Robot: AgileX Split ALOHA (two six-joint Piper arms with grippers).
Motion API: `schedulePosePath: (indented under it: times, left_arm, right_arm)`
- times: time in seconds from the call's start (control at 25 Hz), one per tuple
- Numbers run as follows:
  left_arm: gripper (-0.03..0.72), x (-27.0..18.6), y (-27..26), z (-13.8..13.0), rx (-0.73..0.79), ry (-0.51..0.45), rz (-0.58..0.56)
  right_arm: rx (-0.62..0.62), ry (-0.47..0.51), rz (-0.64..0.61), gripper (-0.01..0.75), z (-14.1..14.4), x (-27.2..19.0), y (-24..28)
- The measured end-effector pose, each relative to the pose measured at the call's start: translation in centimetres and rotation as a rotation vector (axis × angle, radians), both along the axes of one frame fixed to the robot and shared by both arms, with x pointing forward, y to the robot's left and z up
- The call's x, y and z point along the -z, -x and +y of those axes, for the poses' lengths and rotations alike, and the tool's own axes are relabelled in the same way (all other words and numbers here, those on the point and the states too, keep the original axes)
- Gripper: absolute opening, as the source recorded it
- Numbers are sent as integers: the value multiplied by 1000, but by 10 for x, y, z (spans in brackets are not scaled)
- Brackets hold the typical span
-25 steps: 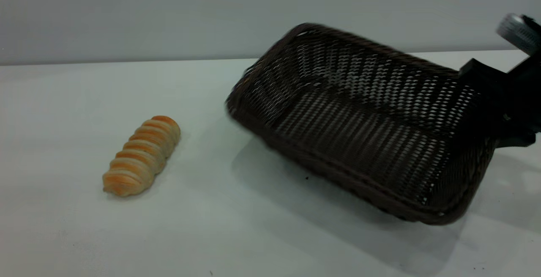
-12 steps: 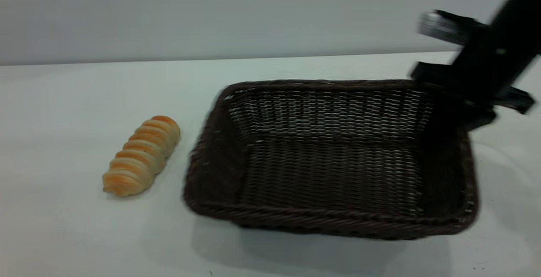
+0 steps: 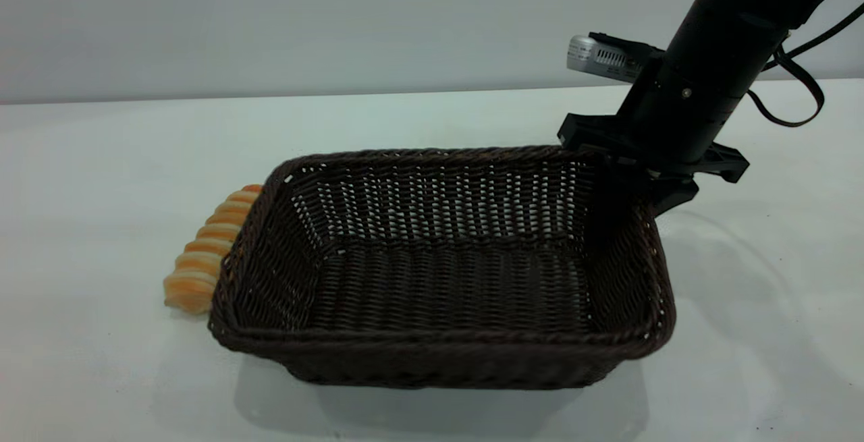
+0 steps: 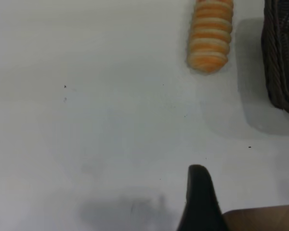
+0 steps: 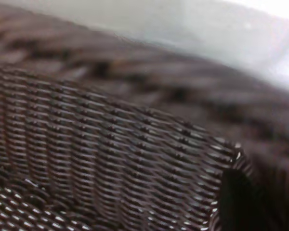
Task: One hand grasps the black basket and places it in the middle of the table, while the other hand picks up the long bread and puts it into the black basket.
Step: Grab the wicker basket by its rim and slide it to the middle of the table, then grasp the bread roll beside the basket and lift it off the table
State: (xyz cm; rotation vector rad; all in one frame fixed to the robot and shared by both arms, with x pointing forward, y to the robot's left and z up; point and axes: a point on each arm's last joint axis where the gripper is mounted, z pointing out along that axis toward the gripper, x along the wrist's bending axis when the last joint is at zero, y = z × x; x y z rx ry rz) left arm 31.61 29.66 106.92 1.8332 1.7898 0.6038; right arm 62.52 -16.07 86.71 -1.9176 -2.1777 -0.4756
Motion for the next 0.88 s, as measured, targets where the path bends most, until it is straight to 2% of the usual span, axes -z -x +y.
schedulePosePath:
  times: [0.2,0.32,0.52,0.6,0.72,0.88]
  left_arm:
    - [541,0,0,0,0,0,1]
    - [541,0,0,1,-2,-12,1]
    - [520,0,0,1,-18,-6,0]
    - [509,0,-2,0,-17,6,-1]
    - [504,0,-11,0,-17,8,34]
    - [500,1,-34,0,-7,-2,112]
  right_arm:
    - [-13,-12,1,458,-2,-7,-6]
    - [-36,-33,14,535,-4,-22,-16]
    - [-134,-2,52,561,-20,-58,-32]
    - [-172,58,61,562,-31,-70,-34]
    - [-180,164,7,562,-44,-93,-36]
    - [-142,298,-79,562,-59,-135,-29]
